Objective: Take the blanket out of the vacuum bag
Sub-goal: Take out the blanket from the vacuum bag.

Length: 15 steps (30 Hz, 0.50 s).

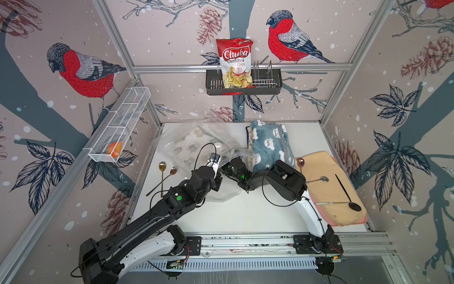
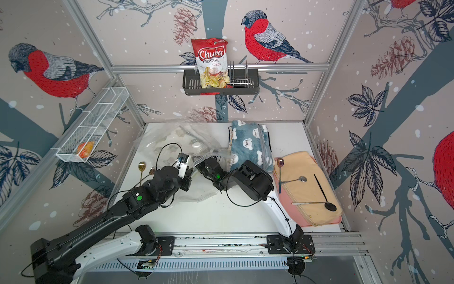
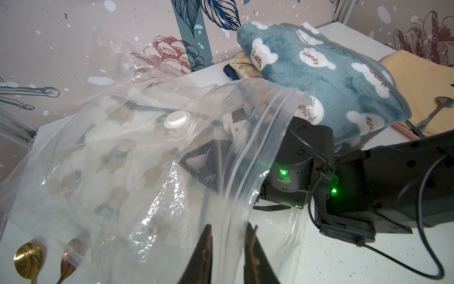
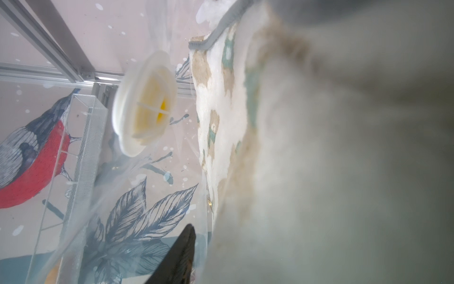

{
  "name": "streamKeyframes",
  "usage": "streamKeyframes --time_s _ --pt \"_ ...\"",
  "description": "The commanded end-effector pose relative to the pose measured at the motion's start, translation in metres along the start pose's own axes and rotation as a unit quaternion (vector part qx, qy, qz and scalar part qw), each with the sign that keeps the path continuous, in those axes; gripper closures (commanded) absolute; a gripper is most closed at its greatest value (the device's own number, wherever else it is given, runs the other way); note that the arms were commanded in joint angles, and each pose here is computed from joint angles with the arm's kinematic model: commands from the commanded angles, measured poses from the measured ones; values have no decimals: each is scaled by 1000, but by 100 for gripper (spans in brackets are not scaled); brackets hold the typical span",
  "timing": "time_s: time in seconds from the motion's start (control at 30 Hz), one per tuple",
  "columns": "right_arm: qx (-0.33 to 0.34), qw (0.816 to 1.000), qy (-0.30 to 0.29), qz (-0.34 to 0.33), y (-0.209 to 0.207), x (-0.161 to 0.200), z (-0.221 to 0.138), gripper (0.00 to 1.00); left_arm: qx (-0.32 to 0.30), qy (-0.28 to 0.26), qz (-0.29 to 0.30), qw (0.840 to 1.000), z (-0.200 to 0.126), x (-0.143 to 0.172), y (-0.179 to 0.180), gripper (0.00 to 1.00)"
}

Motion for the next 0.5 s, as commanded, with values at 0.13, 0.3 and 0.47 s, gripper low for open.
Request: streamKeyframes --time_s 0.13,0.3,0.47 --pt "-21 999 8 -26 21 -1 -4 92 -9 -12 -5 1000 0 -4 1 78" --pt "-43 997 16 -57 54 4 -18 100 -18 -10 -4 1000 1 -3 3 78" --pt "-61 996 23 -67 78 13 -29 100 -24 -12 -5 1000 -1 -4 5 79"
Point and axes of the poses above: each gripper's point midway between its finger pads, its own z axis out along the fingers, its own y axis along the line the jaws close on, x = y × z, the point moved 7 cm from there along -z, back along the fingers, and after that the axes turned 6 degrees about z, right-handed, at the moved point
